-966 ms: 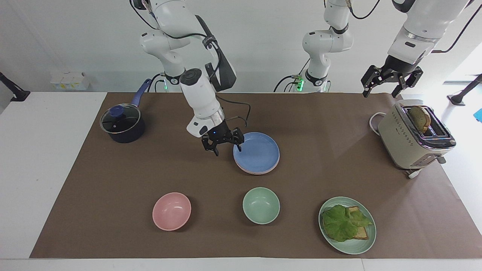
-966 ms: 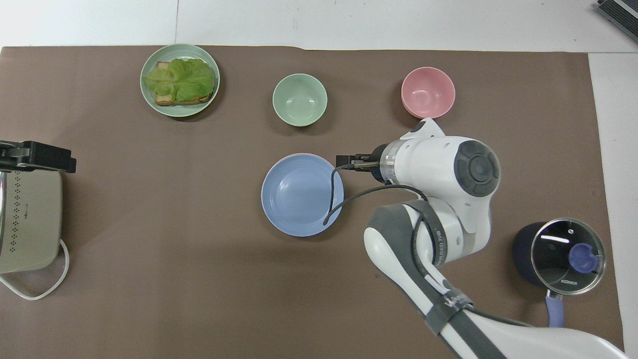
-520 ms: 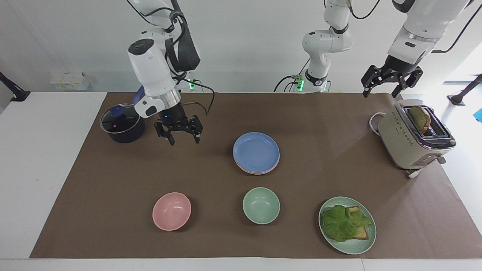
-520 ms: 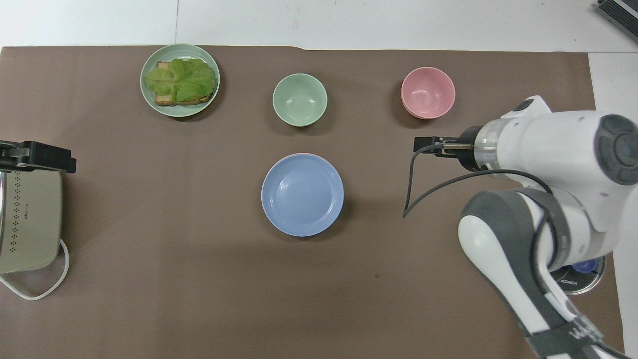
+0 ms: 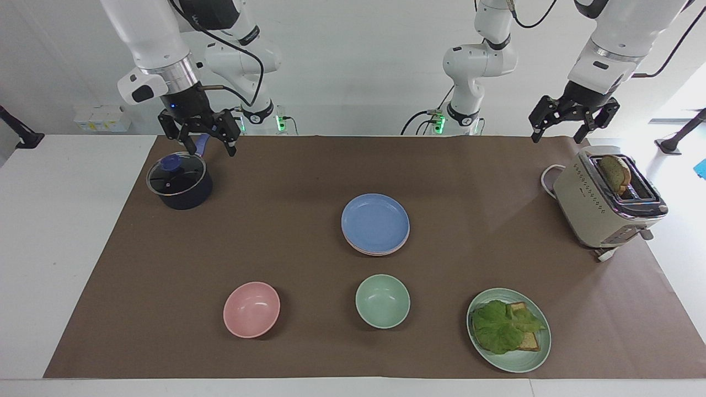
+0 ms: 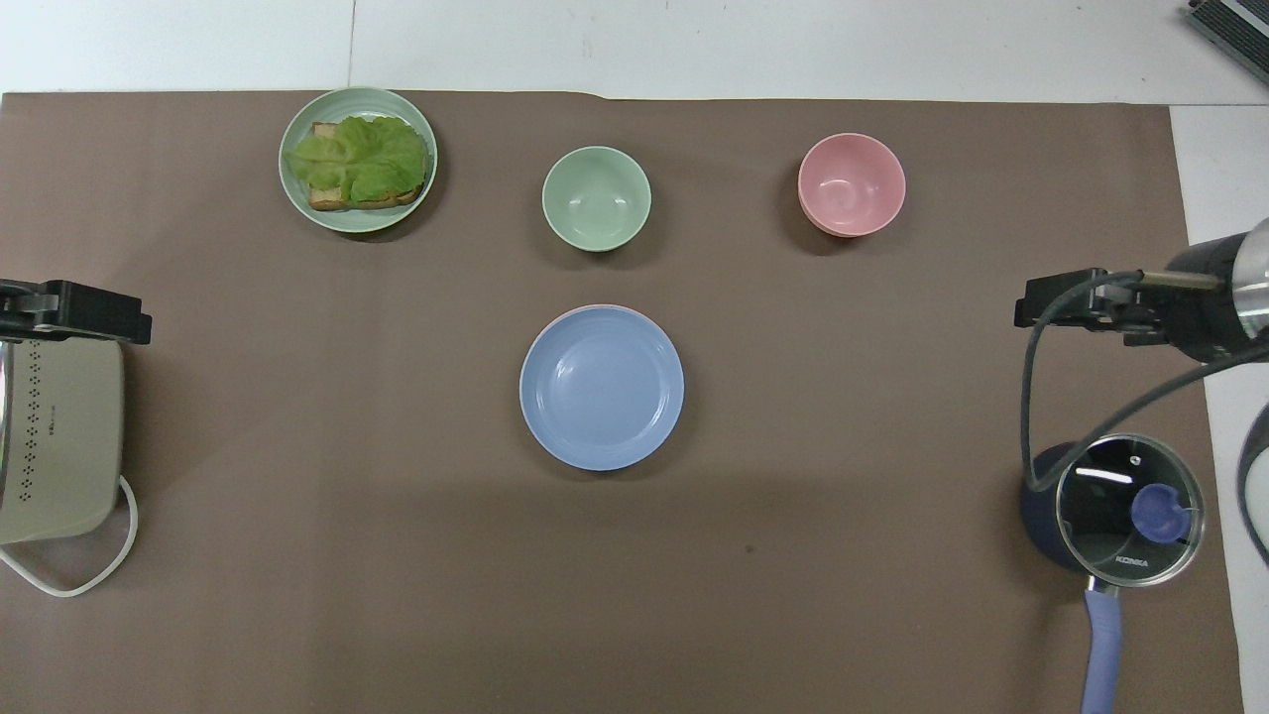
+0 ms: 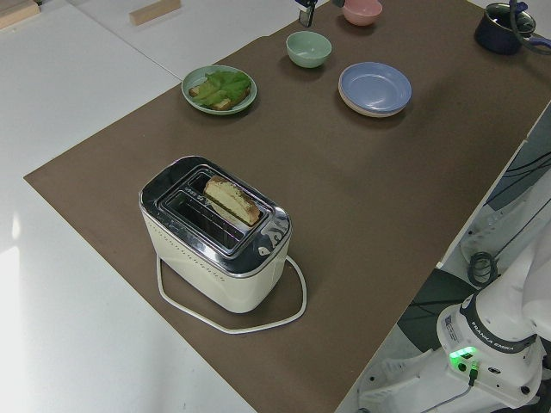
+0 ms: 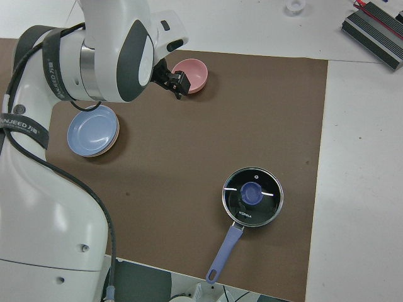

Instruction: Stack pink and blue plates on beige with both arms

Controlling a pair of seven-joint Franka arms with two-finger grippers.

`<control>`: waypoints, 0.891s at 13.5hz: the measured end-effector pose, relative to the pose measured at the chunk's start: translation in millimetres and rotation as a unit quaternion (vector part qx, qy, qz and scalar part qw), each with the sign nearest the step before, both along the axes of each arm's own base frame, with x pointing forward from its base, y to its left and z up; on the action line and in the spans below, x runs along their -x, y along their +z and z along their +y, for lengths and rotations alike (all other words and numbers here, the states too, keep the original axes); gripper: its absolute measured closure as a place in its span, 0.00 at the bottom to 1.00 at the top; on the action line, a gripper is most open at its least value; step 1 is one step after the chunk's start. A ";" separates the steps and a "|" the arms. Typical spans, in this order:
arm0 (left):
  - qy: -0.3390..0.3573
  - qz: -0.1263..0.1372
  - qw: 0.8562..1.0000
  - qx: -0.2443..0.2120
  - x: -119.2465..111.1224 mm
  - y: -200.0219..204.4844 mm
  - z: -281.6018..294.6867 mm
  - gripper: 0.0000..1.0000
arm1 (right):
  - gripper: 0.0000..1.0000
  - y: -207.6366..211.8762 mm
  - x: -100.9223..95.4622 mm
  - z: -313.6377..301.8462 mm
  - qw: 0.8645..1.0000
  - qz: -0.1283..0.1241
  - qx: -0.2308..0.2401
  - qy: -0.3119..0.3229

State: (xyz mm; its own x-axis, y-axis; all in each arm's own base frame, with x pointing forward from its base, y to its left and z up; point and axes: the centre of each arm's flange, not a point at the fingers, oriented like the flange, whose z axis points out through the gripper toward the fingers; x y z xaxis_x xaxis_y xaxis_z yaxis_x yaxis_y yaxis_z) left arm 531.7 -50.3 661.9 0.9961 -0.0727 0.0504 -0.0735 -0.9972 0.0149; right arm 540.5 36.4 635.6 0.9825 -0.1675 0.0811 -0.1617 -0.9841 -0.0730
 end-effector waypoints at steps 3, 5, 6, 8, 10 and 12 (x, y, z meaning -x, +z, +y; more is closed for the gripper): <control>0.000 0.000 1.000 0.000 0.0 0.0 0.0 0.00 | 0.00 12.0 -0.3 -4.9 0.999 0.026 0.037 0.007; 0.000 0.000 1.000 0.000 0.0 0.0 0.0 0.00 | 0.00 15.5 -7.4 -5.8 0.998 0.034 0.045 0.010; 0.000 0.000 1.000 0.000 0.0 0.0 0.0 0.00 | 0.00 14.6 -10.5 -5.6 0.998 0.035 0.045 0.010; 0.000 0.000 1.000 0.000 0.0 0.0 0.0 0.00 | 0.00 11.5 -12.0 -5.6 0.998 0.040 0.045 0.011; 0.000 0.000 1.000 0.000 0.0 0.0 0.0 0.00 | 0.00 11.4 -12.0 -5.6 0.998 0.040 0.045 0.011; 0.000 0.000 1.000 0.000 0.0 0.0 0.0 0.00 | 0.00 10.6 -11.2 -5.9 0.998 0.044 0.045 0.011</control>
